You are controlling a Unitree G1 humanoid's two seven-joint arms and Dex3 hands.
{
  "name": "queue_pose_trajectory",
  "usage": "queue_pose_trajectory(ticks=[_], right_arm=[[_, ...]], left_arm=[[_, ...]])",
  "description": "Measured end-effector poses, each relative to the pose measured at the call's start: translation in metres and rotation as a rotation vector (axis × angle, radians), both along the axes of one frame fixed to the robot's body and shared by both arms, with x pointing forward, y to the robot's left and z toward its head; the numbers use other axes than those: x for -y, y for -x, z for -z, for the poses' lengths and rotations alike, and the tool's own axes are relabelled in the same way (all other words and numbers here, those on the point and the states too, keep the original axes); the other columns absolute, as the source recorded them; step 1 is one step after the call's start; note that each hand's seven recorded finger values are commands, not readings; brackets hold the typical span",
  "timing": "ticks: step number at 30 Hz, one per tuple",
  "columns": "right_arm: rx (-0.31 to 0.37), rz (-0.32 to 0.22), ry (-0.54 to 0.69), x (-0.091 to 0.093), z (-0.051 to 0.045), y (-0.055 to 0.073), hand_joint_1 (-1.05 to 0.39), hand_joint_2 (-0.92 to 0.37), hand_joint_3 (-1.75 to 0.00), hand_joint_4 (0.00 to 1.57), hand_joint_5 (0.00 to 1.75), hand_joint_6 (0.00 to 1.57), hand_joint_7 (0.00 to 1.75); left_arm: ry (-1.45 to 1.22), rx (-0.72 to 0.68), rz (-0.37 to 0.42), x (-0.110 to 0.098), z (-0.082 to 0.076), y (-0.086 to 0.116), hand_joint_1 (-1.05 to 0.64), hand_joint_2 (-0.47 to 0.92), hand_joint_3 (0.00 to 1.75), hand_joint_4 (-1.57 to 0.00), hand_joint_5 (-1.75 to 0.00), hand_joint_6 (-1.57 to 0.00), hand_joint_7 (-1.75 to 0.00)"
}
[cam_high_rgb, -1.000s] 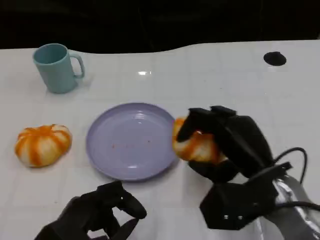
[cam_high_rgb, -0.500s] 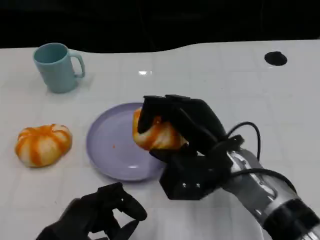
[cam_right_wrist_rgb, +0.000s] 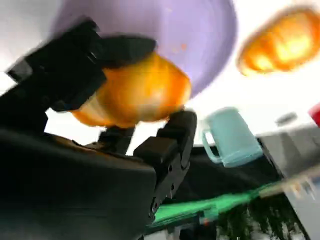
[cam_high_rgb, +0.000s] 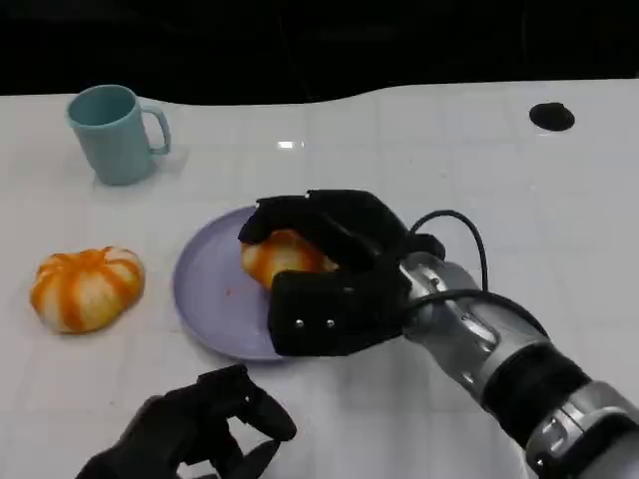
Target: Grasp the bread from the table and place it into the plate.
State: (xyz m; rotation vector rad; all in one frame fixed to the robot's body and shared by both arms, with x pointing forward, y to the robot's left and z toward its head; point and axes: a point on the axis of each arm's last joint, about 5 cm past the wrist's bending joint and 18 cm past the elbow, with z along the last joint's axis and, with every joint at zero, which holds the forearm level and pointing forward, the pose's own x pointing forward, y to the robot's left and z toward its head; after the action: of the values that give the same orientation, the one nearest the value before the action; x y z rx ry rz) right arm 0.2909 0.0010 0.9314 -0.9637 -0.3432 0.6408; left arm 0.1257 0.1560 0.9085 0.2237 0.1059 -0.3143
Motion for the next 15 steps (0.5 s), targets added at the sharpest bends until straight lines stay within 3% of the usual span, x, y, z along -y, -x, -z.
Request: queue_pose_trajectory(ticks=[4, 15], right_arm=[[-0.022, -0.002, 0.066, 0.000, -0.0035, -0.001, -0.65, -0.92, -0.26, 0.00, 0.17, 0.22, 0.00], [-0.022, -0.042, 0.065, 0.011, -0.0175, 0.005, -0.70, -0.92, -0.29, 0.10, 0.27, 0.22, 0.01]], left_arm=[[0.000, -0.002, 0.000, 0.000, 0.000, 0.000, -0.22, 0.80, 0.63, -0.65, -1.75, -0.64, -1.26], [0.008, -0.005, -0.003, 0.000, 0.002, 0.000, -0.24, 0.81, 0.62, -0.66, -1.75, -0.65, -1.26]])
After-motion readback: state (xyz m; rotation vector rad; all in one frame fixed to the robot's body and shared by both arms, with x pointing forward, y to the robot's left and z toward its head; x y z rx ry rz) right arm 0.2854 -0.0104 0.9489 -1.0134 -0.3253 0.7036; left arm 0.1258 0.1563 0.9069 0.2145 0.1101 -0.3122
